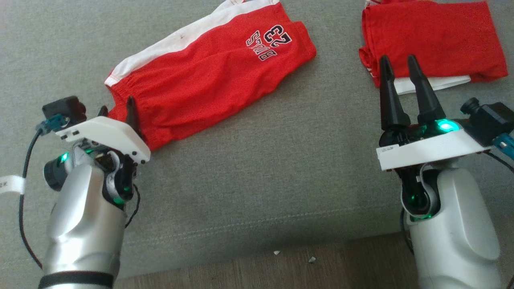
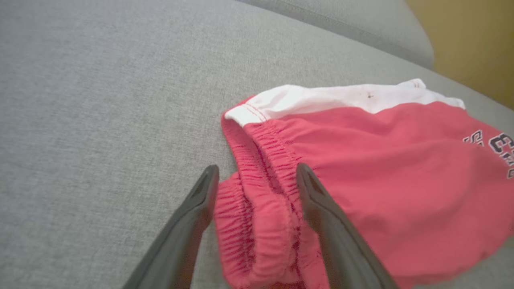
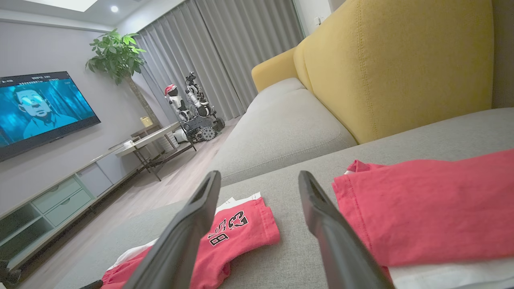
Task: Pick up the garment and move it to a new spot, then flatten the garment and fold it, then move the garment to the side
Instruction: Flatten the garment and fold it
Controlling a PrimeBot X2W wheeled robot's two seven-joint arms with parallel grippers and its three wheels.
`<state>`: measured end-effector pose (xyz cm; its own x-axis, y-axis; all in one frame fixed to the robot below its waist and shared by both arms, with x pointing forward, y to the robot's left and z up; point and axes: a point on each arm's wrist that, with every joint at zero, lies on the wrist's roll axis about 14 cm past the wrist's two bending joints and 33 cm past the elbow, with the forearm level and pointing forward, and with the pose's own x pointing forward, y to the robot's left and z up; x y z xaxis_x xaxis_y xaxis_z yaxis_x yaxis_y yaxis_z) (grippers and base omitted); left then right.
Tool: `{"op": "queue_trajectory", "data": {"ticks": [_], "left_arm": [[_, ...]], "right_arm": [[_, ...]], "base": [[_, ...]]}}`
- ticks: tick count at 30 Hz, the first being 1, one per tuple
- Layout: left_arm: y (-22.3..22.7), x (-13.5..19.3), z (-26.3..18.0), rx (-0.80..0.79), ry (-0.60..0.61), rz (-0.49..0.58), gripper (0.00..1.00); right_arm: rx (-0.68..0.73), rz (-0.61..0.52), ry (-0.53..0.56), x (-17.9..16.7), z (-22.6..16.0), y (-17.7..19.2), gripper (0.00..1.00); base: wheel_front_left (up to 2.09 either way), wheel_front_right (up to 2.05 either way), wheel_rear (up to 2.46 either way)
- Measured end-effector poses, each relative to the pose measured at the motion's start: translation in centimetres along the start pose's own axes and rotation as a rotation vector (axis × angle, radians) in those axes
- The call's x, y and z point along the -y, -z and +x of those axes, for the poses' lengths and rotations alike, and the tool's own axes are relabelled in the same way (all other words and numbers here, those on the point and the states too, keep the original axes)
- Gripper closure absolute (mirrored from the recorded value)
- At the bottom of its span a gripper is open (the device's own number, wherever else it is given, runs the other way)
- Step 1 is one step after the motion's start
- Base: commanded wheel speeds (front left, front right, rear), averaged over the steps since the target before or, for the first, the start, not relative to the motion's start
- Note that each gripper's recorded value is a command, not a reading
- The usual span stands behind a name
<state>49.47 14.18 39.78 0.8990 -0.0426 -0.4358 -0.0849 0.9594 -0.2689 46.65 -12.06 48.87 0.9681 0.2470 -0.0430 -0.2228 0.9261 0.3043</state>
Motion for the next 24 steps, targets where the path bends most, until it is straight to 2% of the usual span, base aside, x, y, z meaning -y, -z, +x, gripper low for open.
{"op": "queue_trajectory", "data": {"ticks": [6, 14, 15, 16, 19, 24], "left_arm": [[2.2, -0.4, 0.6, -0.12, -0.018, 0.023, 0.0], [2.9, 0.0, 1.2, -0.2, 0.0, 0.035, 0.0], [3.1, 0.1, 1.2, -0.215, 0.007, 0.043, 0.29], [3.2, 0.2, 1.2, -0.227, 0.018, 0.052, 1.0], [3.4, 1.0, 1.0, -0.241, 0.055, 0.083, 1.0], [2.7, 0.5, 0.5, -0.198, 0.055, 0.177, 1.0]], "right_arm": [[0.001, 0.016, 0.008, 0.3, -0.2, 0.2, 0.0], [0.008, 0.032, -0.002, -0.1, -0.3, 0.3, 0.0], [0.009, 0.032, -0.002, -0.1, -0.4, 0.3, 0.0], [0.007, 0.031, -0.002, -0.1, -0.4, 0.4, 0.0], [0.005, 0.041, -0.002, -0.2, -0.4, 0.4, 0.0], [0.017, 0.045, -0.009, -0.5, -0.5, 0.1, 0.0]], "base": [[0.0, 0.0, 0.0], [0.0, 0.0, 0.0], [0.0, 0.0, 0.0], [0.0, 0.0, 0.0], [0.0, 0.0, 0.0], [0.0, 0.0, 0.0]]}}
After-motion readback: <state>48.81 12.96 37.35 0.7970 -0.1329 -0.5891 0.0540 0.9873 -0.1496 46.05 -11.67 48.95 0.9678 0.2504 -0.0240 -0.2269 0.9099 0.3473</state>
